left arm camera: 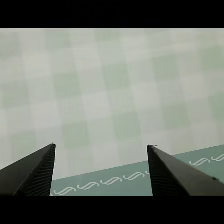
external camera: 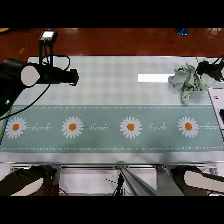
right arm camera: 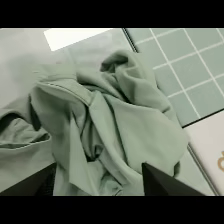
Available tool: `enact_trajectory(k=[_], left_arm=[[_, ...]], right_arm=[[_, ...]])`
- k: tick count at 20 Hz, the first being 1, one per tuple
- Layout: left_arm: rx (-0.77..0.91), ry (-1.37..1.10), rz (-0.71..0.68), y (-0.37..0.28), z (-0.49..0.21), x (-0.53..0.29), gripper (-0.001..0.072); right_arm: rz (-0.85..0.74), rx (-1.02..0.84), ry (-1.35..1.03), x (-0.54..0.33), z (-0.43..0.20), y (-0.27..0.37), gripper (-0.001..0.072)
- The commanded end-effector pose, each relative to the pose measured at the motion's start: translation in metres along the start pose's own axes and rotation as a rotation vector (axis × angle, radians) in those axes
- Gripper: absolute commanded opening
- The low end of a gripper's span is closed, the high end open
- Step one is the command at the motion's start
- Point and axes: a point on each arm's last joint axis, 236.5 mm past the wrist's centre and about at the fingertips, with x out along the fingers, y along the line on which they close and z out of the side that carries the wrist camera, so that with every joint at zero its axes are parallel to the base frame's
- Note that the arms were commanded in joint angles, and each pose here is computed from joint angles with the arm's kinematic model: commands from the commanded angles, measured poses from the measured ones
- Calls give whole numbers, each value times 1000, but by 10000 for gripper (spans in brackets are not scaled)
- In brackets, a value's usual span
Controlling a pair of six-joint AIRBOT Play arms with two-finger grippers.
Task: Fold the shirts.
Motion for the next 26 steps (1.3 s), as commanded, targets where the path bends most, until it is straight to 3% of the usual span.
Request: enact_trajectory(k=[1, 8, 9, 11, 12, 14, 15, 16, 21, 26], left_arm=[[1, 5, 2, 1, -1, 1, 674], [0, 7, 2, 1, -2, 1, 674], [0, 7, 2, 1, -2, 1, 674], [0, 7, 2, 1, -2, 1, 673], [1, 7, 2, 1, -2, 1, 674], [35, 1, 0, 0, 1, -2, 629], [69, 3, 1, 0, 4, -7, 518], [88, -3, 0, -1, 11, -16, 489], [84, -121, -8, -8, 76, -98, 475], [74, -311, -26, -11, 119, -216, 475]], right_arm=[[-10, 176, 85, 40, -26, -27, 574], [-33, 149, 195, 96, -78, -29, 572], [-35, 142, 217, 102, -87, -27, 516], [-21, 159, 240, 106, -96, -19, 112], [-13, 160, 231, 103, -92, -15, 26], [17, 116, 175, 85, -69, -7, 25], [33, 65, 124, 68, -48, -5, 25], [50, 19, 65, 46, -25, -1, 25], [156, -139, -397, -146, 99, 28, 24], [350, -115, -817, -368, 129, 49, 24]])
